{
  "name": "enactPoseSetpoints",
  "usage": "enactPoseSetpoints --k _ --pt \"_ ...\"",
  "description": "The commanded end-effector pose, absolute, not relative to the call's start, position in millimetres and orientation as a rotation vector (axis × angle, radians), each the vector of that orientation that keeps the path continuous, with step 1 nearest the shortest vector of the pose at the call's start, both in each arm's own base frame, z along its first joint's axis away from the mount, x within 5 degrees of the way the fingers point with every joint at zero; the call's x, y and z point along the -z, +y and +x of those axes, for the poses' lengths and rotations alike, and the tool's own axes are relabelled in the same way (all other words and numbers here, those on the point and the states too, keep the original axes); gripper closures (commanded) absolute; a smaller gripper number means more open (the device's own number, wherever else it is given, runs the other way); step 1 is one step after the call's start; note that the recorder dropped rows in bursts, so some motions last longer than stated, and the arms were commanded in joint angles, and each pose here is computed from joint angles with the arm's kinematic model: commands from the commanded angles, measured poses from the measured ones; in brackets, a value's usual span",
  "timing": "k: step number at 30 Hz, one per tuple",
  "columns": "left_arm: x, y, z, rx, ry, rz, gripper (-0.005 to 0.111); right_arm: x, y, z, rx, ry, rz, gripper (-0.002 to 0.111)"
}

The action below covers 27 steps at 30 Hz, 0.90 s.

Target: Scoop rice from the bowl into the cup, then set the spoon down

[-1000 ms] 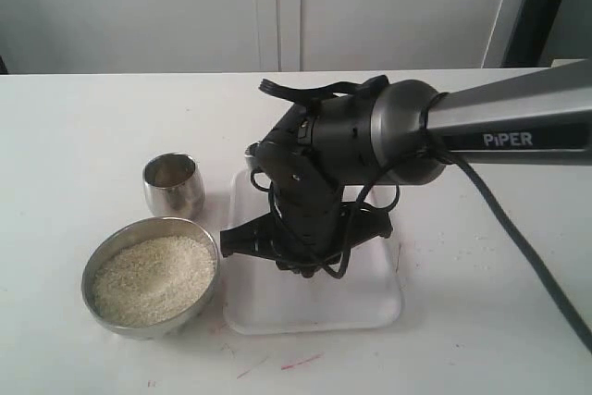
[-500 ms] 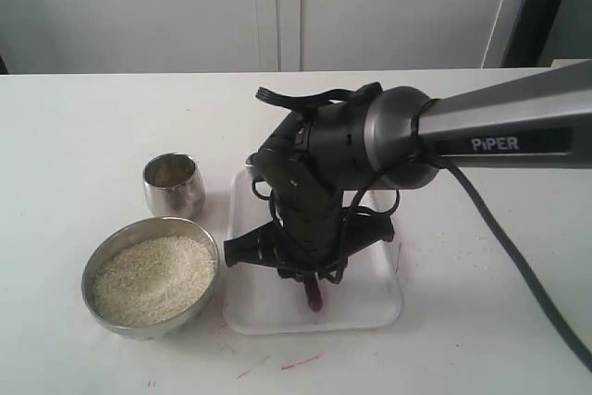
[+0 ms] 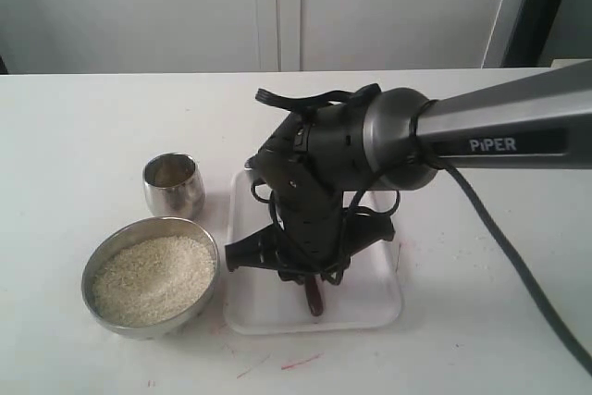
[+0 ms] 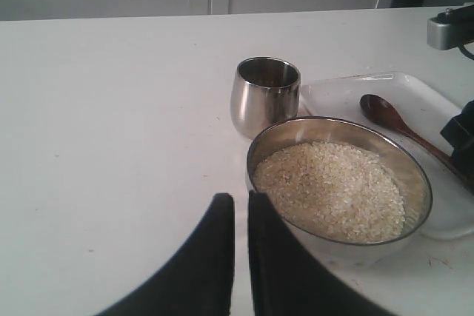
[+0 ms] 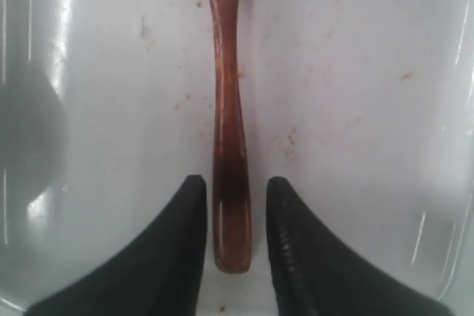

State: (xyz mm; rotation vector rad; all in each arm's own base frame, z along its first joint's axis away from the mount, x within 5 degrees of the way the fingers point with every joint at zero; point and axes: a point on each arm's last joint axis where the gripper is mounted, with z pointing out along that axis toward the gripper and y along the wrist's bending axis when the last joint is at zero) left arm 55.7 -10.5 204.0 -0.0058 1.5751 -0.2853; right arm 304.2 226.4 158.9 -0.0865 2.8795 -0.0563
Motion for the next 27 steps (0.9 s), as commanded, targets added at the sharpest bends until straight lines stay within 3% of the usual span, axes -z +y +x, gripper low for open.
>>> enactPoseSetpoints --k 1,13,27 --pt "-206.4 -10.8 55.4 0.299 1.566 -0.008 0.092 -165.2 223.5 304.7 0.075 2.880 -0.164 0.080" --pt "-206.4 -10.8 55.4 0.299 1.566 -0.008 0.092 -246.6 203.4 274.8 -0.063 2.699 -0.271 0.080" --pt "-206.4 -10.8 55.4 0.299 1.566 -0.008 0.092 -301.0 160.0 131.4 -0.402 2.310 -0.701 0.080"
